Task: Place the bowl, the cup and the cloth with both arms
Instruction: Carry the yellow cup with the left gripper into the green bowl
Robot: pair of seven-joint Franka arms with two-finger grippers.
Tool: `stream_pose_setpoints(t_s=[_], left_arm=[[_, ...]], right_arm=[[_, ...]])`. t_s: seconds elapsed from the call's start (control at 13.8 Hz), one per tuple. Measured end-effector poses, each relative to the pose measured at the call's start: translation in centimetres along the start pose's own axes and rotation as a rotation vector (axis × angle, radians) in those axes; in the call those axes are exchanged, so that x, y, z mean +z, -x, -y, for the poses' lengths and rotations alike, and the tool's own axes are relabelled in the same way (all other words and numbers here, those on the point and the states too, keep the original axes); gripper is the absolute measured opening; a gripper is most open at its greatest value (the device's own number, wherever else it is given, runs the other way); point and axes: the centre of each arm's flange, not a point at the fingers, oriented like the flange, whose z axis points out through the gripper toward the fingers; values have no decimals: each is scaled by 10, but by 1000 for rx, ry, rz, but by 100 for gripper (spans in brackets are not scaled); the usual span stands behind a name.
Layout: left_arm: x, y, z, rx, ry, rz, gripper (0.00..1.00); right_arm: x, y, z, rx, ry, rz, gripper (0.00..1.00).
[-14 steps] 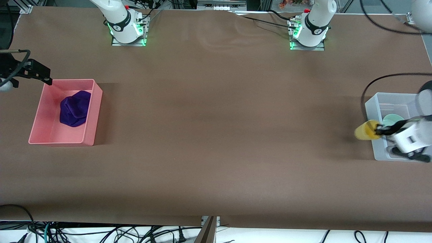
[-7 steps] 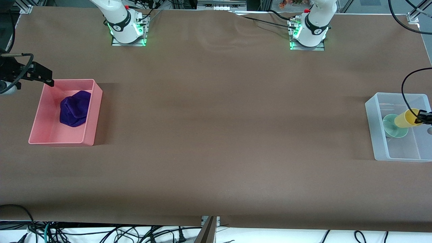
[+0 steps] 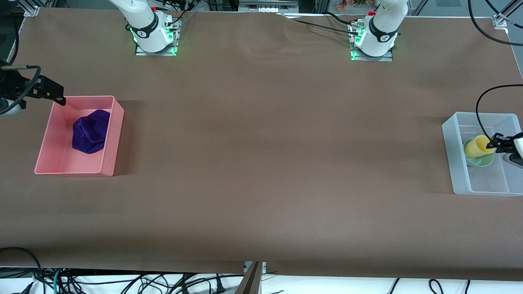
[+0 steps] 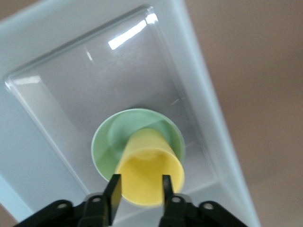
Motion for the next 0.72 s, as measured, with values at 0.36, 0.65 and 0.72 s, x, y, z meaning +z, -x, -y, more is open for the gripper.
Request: stream_pose_setpoints(t_s=[0.36,0.65,0.72], left_arm=[[-138,-52,-139,9,-7,17,99],[-186,-92,-253,-86,-37,22,100],[-198,-97,-274,-92,-55,7,100]], right_arm=[[0,0,1,11,-5,-1,100],[0,0,0,12,-5,-1,100],[0,0,0,12,-6,-1,100]])
